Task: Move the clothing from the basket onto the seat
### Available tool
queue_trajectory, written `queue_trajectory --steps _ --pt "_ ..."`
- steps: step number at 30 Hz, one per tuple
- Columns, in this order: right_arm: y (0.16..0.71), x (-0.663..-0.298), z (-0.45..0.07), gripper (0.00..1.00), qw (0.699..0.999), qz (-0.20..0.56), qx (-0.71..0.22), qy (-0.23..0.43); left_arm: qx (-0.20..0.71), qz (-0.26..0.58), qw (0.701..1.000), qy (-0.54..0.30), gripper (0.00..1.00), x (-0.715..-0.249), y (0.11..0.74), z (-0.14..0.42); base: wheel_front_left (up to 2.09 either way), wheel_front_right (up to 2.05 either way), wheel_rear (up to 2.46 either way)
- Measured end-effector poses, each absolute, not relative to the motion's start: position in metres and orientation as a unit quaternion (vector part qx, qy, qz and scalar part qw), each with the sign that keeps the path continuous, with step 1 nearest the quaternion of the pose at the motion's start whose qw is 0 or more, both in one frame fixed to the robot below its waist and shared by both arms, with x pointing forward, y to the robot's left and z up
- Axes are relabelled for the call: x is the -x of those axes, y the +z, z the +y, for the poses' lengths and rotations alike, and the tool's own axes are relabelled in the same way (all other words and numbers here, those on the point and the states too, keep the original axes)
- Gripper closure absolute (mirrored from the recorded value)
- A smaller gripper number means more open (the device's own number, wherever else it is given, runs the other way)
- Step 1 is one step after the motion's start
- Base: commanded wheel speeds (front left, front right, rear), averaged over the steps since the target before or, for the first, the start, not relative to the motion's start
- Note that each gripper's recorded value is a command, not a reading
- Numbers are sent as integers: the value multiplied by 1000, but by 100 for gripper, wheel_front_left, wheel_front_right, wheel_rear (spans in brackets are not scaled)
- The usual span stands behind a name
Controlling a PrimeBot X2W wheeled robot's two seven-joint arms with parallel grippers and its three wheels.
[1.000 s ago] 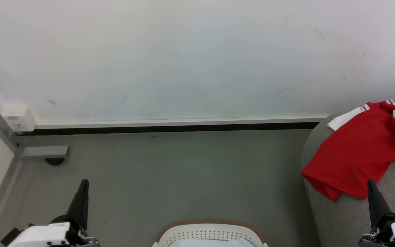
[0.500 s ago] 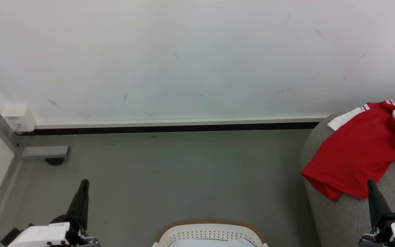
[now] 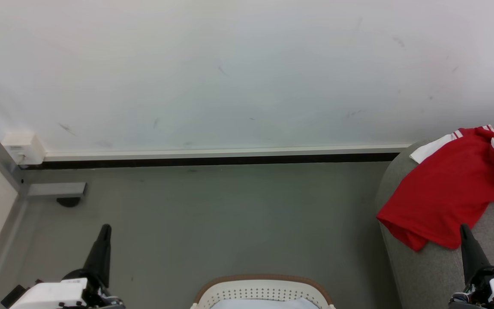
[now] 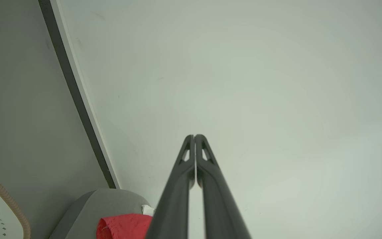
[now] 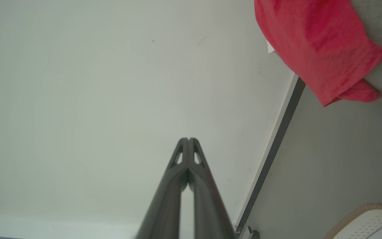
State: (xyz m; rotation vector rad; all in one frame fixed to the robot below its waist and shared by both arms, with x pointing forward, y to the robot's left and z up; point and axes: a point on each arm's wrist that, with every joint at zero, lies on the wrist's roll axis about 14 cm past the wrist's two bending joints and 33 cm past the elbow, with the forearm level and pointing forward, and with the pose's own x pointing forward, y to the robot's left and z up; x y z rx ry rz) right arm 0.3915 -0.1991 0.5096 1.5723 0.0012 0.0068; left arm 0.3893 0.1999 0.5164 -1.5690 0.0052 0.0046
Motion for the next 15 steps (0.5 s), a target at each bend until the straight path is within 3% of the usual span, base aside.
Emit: queue_trajectory --steps 15 --pt "510 -392 -200 100 707 0 -707 2 706 2 708 2 100 -389 517 200 0 0 0"
